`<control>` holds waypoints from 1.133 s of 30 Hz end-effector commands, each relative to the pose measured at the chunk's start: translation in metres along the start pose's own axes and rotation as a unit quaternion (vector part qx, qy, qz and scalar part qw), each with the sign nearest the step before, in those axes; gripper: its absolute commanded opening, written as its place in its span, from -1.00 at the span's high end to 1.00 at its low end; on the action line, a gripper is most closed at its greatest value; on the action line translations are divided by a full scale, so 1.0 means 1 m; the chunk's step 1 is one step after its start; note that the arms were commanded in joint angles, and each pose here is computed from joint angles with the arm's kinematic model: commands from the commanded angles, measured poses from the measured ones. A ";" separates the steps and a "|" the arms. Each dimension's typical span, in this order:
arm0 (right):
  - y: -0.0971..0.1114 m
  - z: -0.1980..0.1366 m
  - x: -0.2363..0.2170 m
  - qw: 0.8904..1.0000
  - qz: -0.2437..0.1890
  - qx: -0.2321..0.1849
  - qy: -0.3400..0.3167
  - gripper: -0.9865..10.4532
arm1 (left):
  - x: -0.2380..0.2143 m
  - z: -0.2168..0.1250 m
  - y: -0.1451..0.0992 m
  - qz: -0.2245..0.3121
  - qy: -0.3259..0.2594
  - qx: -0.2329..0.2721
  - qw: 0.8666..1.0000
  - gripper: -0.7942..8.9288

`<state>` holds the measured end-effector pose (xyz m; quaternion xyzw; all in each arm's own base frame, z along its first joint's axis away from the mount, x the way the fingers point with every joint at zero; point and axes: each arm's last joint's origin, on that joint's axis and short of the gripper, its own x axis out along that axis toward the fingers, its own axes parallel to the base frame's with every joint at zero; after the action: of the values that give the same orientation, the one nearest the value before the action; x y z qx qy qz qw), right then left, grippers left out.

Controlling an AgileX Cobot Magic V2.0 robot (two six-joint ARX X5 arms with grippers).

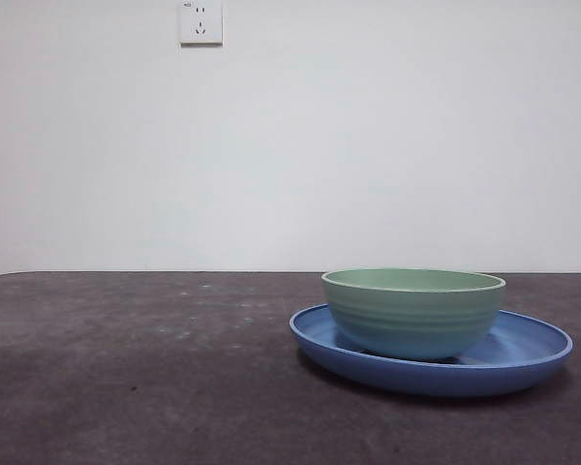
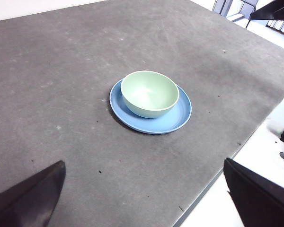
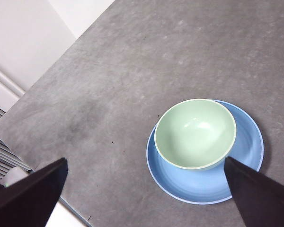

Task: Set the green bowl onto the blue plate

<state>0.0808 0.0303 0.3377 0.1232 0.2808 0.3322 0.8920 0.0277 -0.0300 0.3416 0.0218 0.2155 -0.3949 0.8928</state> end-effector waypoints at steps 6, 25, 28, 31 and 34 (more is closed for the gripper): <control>0.000 0.003 -0.001 0.999 -0.029 0.024 -0.003 -0.23 | -0.001 0.004 -0.001 -0.002 -0.010 -0.003 1.000 -0.26; -0.091 0.018 0.106 0.971 -0.088 0.109 0.193 -0.16 | -0.001 0.004 -0.001 -0.002 -0.011 -0.003 1.000 -0.26; -0.113 0.019 0.123 0.972 -0.068 0.124 0.190 -0.08 | -0.001 0.004 -0.001 -0.002 -0.011 -0.003 1.000 -0.26; -0.133 0.019 0.136 0.972 -0.049 0.143 0.179 -0.02 | -0.001 0.004 -0.001 -0.002 -0.011 -0.003 1.000 -0.26; -0.151 0.017 0.145 0.970 -0.052 0.157 0.178 0.04 | -0.001 0.004 -0.001 -0.002 -0.011 -0.003 1.000 -0.26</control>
<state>0.2540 0.0140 0.2297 0.1897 0.4927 0.2490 0.8119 0.0279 -0.0301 0.3420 0.0195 0.2141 -0.3948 0.8933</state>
